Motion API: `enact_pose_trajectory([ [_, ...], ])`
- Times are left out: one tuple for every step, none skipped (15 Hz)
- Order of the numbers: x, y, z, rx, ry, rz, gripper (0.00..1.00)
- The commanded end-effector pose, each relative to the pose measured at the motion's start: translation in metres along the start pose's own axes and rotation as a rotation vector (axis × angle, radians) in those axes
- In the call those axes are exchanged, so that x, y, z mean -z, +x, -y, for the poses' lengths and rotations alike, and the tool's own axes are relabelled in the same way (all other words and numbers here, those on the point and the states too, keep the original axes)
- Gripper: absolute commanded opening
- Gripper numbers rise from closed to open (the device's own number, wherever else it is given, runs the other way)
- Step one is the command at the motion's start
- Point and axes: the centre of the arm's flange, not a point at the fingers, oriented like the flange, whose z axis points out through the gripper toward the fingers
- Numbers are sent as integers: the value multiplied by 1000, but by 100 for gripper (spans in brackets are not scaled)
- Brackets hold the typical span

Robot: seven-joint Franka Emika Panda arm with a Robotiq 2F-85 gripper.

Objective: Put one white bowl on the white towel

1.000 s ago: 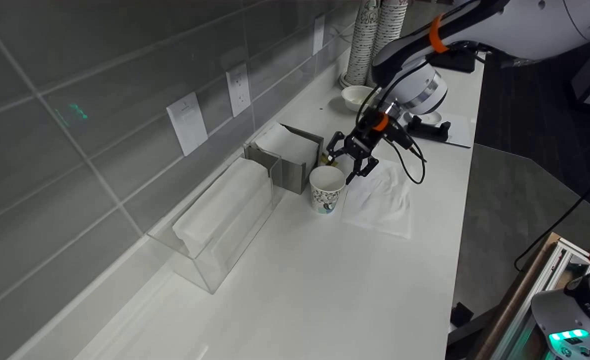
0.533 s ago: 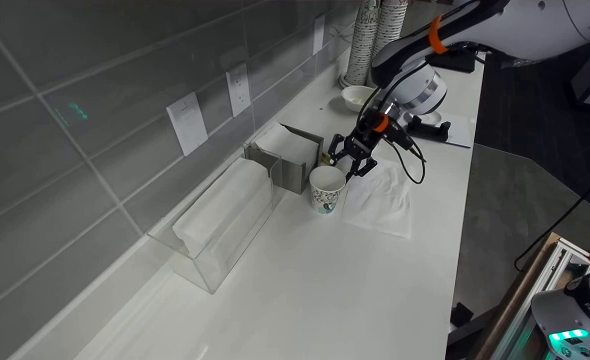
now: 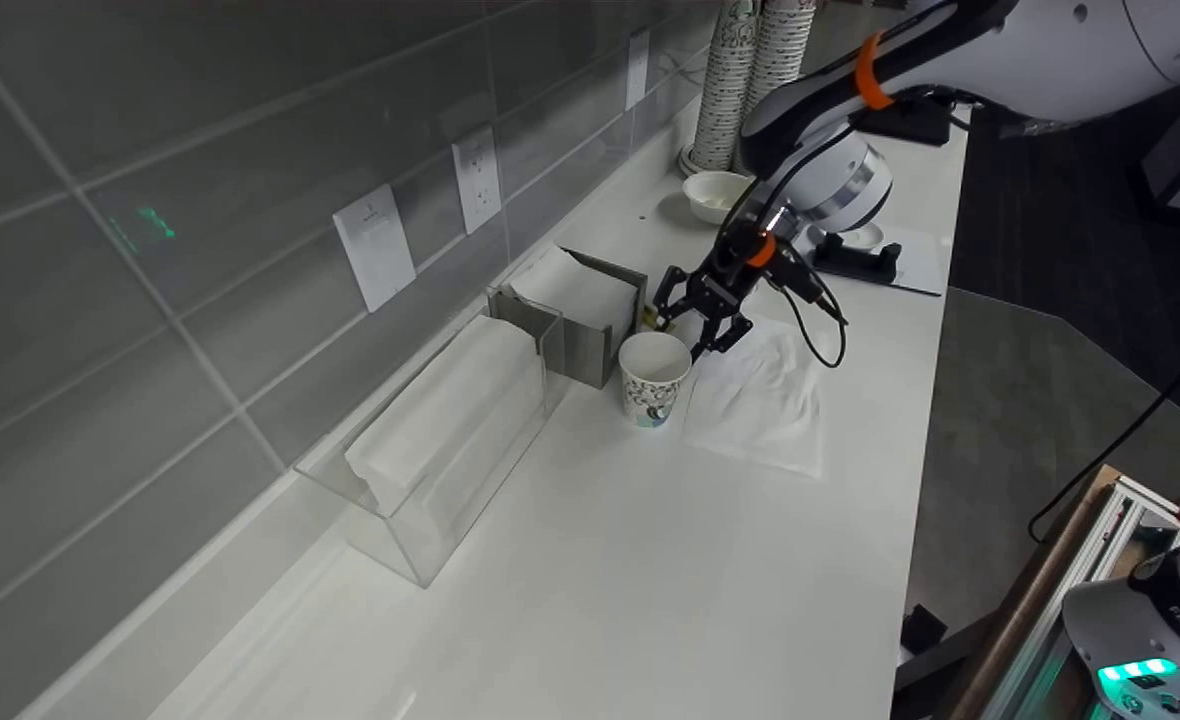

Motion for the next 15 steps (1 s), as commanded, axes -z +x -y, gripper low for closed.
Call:
enact_pose_trajectory([
  [-11,-1,-4,30,14,-29,63],
  [-13,0,-4,38,23,-34,62],
  [-16,-1,-4,54,30,-46,61],
  [-18,-1,-3,67,37,-50,62],
  [-20,-2,-3,83,49,-62,61],
  [-22,-2,-3,100,62,-75,60],
  [-23,-2,-3,118,72,-88,58],
  [-23,-2,-3,132,87,-95,58],
  [-25,-2,-4,141,95,-97,59],
  [-26,-2,-4,155,105,-105,59],
  [-27,-2,-5,164,111,-109,60],
  [-27,-2,-6,174,118,-112,57],
  [-27,-2,-6,184,126,-117,55],
  [-25,-2,-6,195,136,-121,49],
  [-23,-3,-5,204,143,-127,46],
])
